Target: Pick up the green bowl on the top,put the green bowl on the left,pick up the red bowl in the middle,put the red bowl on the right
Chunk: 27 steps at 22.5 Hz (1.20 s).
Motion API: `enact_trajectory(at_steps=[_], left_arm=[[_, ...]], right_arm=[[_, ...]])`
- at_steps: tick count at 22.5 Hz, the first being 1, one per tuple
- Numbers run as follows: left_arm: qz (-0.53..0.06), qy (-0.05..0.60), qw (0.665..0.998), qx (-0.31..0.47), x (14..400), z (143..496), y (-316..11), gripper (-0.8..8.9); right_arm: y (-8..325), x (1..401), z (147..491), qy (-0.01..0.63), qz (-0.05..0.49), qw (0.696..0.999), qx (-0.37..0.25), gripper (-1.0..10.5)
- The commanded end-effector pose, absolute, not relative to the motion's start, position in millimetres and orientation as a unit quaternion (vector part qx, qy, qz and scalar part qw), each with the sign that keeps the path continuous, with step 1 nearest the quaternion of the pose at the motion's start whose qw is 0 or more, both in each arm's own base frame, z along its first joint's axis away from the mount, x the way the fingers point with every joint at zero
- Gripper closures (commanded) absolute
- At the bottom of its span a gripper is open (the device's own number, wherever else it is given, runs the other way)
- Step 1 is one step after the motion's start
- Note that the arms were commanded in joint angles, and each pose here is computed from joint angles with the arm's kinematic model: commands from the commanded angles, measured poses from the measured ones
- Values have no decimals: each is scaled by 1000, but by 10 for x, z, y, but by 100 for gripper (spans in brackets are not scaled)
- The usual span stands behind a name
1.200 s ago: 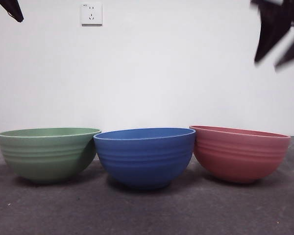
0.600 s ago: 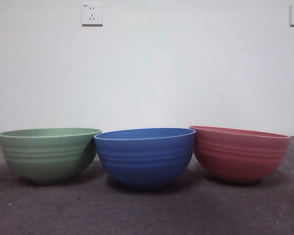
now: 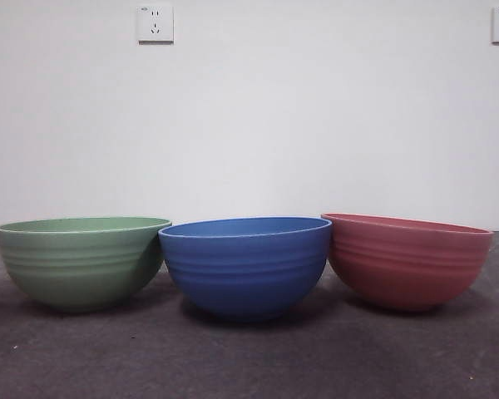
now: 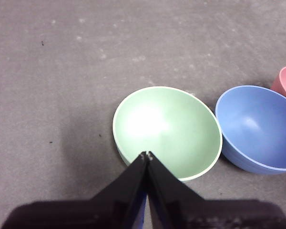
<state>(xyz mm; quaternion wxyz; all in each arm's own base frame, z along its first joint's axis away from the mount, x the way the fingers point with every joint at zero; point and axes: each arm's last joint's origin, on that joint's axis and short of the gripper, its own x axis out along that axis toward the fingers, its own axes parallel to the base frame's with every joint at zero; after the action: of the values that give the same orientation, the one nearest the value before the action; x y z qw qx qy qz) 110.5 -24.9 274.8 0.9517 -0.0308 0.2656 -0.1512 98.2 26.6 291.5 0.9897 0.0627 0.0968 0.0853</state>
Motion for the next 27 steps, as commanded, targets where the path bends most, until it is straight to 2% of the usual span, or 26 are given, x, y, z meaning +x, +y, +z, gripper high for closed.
enact_trajectory(at_steps=[1,4,8,11,14,21,27], left_arm=[[-153,268,951,-36,1109,2736,-253,817],[-157,266,950,-35,1100,2740,-259,817],[-158,174,972,25,791,2856,-183,817],[-120,92,988,39,650,2769,-117,817],[-65,53,996,41,698,2429,-67,817],[-43,54,997,27,890,1795,-40,817],[-40,90,995,20,941,1538,-35,817]], right_arm=[[268,988,2889,102,84,989,67,962],[267,982,2862,116,82,988,64,962],[266,978,2836,129,81,986,61,962],[264,973,2817,139,80,985,59,962],[263,969,2803,147,79,984,57,962],[263,969,2803,147,79,984,57,962],[263,969,2803,147,79,984,57,962]])
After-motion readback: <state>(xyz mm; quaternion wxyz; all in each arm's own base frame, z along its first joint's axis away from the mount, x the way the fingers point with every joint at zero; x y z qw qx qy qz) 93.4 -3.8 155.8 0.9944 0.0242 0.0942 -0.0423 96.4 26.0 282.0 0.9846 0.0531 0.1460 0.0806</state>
